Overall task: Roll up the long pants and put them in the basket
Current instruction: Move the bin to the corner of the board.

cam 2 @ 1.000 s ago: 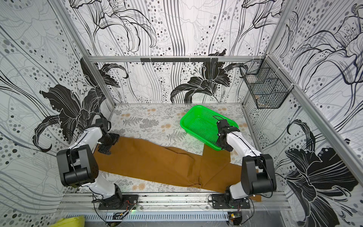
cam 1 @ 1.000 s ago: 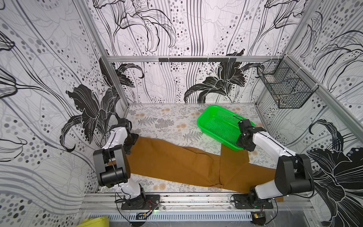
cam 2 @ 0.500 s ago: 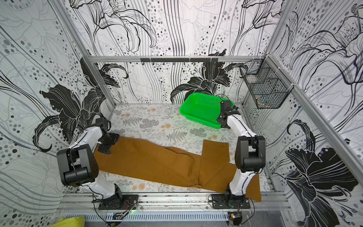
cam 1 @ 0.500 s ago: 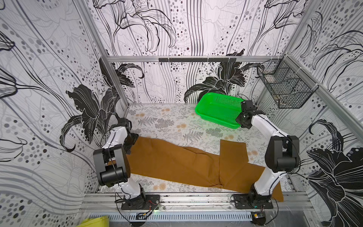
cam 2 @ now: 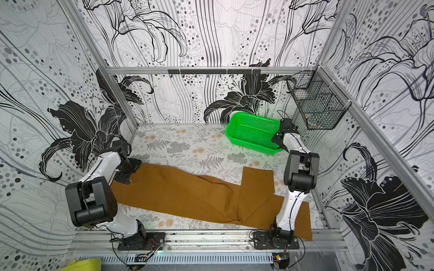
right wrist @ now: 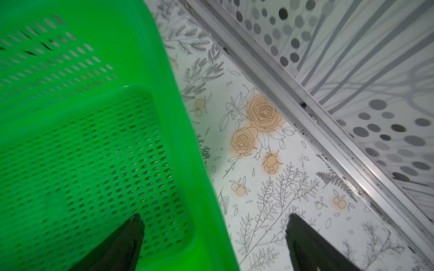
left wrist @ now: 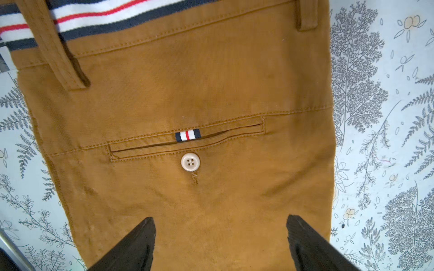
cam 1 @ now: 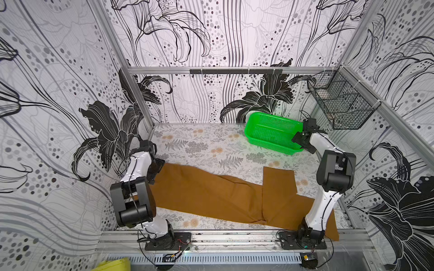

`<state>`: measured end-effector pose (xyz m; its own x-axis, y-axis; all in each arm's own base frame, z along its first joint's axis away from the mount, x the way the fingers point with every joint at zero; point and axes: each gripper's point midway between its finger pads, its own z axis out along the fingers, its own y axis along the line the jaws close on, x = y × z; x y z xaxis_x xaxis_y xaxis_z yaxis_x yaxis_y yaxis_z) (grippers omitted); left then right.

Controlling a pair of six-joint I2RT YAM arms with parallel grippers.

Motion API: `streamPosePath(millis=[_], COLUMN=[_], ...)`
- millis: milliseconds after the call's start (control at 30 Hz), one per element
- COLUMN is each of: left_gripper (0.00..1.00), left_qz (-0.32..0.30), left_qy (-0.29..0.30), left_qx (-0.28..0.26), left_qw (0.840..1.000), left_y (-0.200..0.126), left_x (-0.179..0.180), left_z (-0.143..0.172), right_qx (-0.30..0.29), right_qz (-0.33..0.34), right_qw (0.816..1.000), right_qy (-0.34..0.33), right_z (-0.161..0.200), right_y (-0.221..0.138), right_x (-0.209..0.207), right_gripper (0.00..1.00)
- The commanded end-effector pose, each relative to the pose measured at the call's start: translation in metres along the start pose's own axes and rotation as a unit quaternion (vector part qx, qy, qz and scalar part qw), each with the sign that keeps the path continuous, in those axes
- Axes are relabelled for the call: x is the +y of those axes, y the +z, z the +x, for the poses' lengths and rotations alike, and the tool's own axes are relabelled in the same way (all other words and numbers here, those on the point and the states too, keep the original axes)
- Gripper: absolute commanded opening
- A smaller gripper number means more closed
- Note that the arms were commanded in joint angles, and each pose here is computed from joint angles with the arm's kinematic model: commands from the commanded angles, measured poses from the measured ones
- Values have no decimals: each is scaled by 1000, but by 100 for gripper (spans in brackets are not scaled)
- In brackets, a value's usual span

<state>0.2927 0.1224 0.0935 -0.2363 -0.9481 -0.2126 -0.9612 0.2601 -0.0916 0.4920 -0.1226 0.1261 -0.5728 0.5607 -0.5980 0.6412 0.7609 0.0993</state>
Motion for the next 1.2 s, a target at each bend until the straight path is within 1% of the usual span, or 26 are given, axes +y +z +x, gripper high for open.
streamPosePath(millis=[0, 67, 100, 133, 200, 233, 267, 367, 433, 500, 600, 700, 800, 967, 1067, 1133, 1167], left_gripper=[89, 89, 89, 89, 89, 89, 89, 88, 88, 88, 87, 87, 87, 87, 88, 88, 88], left_qz=[14, 16, 16, 16, 13, 14, 15, 23, 31, 33, 32, 31, 28, 22, 17, 14, 13], left_qy=[5, 5, 5, 5, 2, 0, -1, -6, -8, -10, -10, -10, -7, -1, 0, 2, 2], left_qx=[-27, -27, -26, -27, -29, -31, -32, -28, -21, -15, -5, -3, -7, -15, -20, -25, -27], left_qw=[1000, 1000, 1000, 1000, 999, 999, 999, 999, 999, 999, 999, 999, 1000, 1000, 1000, 1000, 1000], left_y=[-18, -18, -19, -20, -21, -21, -21, -21, -18, -15, -10, -9, -10, -16, -20, -23, -25], left_x=[-4, -6, -7, -7, -5, -5, -6, -9, -11, -11, -9, -5, 0, 5, 7, 8, 8], left_z=[-12, -13, -14, -14, -15, -15, -16, -15, -11, -8, -3, 0, 1, -1, -4, -6, -7], right_qx=[-73, -85, -84, -80, -62, -44, -16, 79, 125, 156, 168, 155, 144, 129, 130, 133, 133], right_qz=[-79, -116, -126, -135, -159, -170, -183, -211, -216, -202, -176, -148, -120, -54, -56, -68, -69], right_qw=[994, 989, 988, 987, 983, 981, 979, 969, 963, 963, 966, 972, 978, 989, 990, 988, 988], right_qy=[-17, -26, -35, -45, -69, -82, -91, -104, -101, -86, -88, -93, -88, -47, -21, -25, -36], right_z=[-28, -25, -18, -8, 19, 38, 60, 135, 171, 194, 205, 197, 175, 127, 101, 90, 86], right_y=[-83, -118, -133, -144, -161, -166, -166, -151, -131, -106, -76, -53, -32, 6, 24, 31, 33], right_x=[14, 18, 20, 25, 39, 48, 57, 83, 93, 93, 96, 100, 100, 76, 65, 66, 66], right_gripper=[100, 100, 97, 86, 58, 33, 0, 0, 0, 0, 0, 0, 0, 0, 0, 0, 3])
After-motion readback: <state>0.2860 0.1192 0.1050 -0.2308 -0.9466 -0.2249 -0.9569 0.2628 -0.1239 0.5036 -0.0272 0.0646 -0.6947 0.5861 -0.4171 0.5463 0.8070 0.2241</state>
